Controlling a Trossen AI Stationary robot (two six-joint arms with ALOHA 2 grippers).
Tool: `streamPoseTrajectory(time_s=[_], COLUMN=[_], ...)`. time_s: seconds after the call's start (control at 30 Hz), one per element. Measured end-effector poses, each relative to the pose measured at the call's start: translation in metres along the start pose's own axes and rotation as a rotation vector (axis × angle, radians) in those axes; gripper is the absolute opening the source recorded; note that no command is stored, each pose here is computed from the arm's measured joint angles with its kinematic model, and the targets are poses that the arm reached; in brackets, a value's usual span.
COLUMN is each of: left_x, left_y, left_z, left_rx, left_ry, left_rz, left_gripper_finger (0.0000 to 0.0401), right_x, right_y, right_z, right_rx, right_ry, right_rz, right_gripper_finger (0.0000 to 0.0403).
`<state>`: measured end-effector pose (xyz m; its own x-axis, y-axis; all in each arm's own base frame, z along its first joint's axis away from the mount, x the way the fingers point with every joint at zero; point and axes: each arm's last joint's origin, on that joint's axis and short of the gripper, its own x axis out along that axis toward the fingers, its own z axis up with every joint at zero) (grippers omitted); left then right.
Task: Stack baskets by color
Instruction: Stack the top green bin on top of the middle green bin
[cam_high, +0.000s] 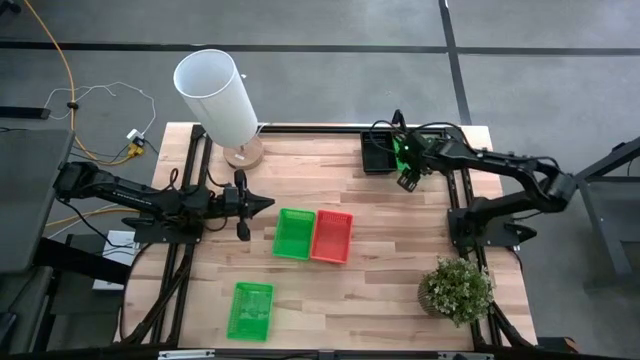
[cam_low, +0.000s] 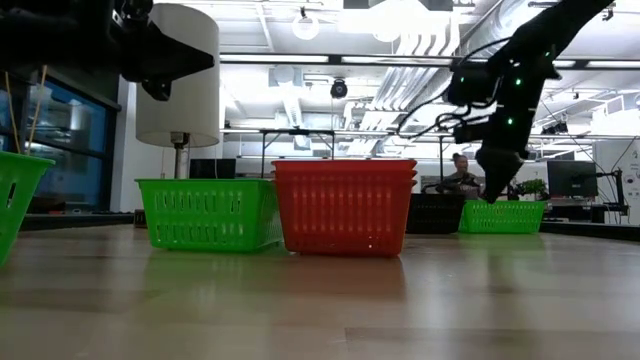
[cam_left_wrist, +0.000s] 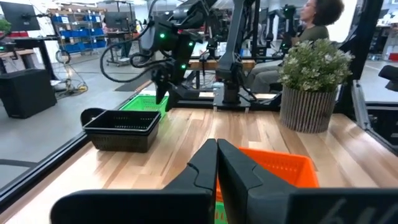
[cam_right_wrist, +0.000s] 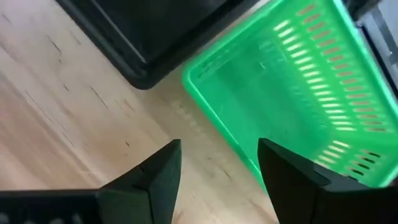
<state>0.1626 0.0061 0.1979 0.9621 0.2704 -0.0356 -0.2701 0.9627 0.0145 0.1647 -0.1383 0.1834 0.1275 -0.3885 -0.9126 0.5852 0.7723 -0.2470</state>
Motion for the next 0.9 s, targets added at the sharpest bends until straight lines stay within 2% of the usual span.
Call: streamPoseTrajectory(time_s=[0.17, 0.4, 0.5, 0.6, 0.63, 0.8, 0.9], left_x=[0.000, 0.000, 0.000, 0.000, 0.000, 0.000, 0.000], left_y=[0.000, 0.000, 0.000, 0.000, 0.000, 0.000, 0.000], left_z=[-0.001, -0.001, -0.001, 0.000, 0.000, 0.000, 0.000], left_rx=[0.014, 0.012, 0.011, 0.011, 0.010, 0.009, 0.009], left_ry=[0.007, 0.006, 0.006, 0.005, 0.005, 0.004, 0.004], left_rz=[0.012, 0.016, 0.016, 0.015, 0.015, 0.015, 0.015], left_gripper_finger=[0.0000, 0.0000, 0.0000, 0.0000, 0.0000, 0.0000, 0.0000], right_x=[0.015, 0.032, 0.034, 0.034, 0.034, 0.027, 0.011], right_y=[-0.002, -0.004, -0.004, -0.004, -0.004, -0.002, -0.001], right_z=[0.003, 0.004, 0.005, 0.005, 0.005, -0.001, 0.001], right_rx=[-0.074, -0.148, -0.148, -0.147, -0.145, -0.136, -0.120], right_ry=[0.041, 0.096, 0.093, 0.094, 0.097, 0.141, 0.071], right_rz=[-0.052, -0.048, -0.055, -0.049, -0.049, -0.087, -0.152], right_gripper_finger=[0.0195, 0.0184, 0.0134, 0.0039, 0.0020, 0.0005, 0.0003])
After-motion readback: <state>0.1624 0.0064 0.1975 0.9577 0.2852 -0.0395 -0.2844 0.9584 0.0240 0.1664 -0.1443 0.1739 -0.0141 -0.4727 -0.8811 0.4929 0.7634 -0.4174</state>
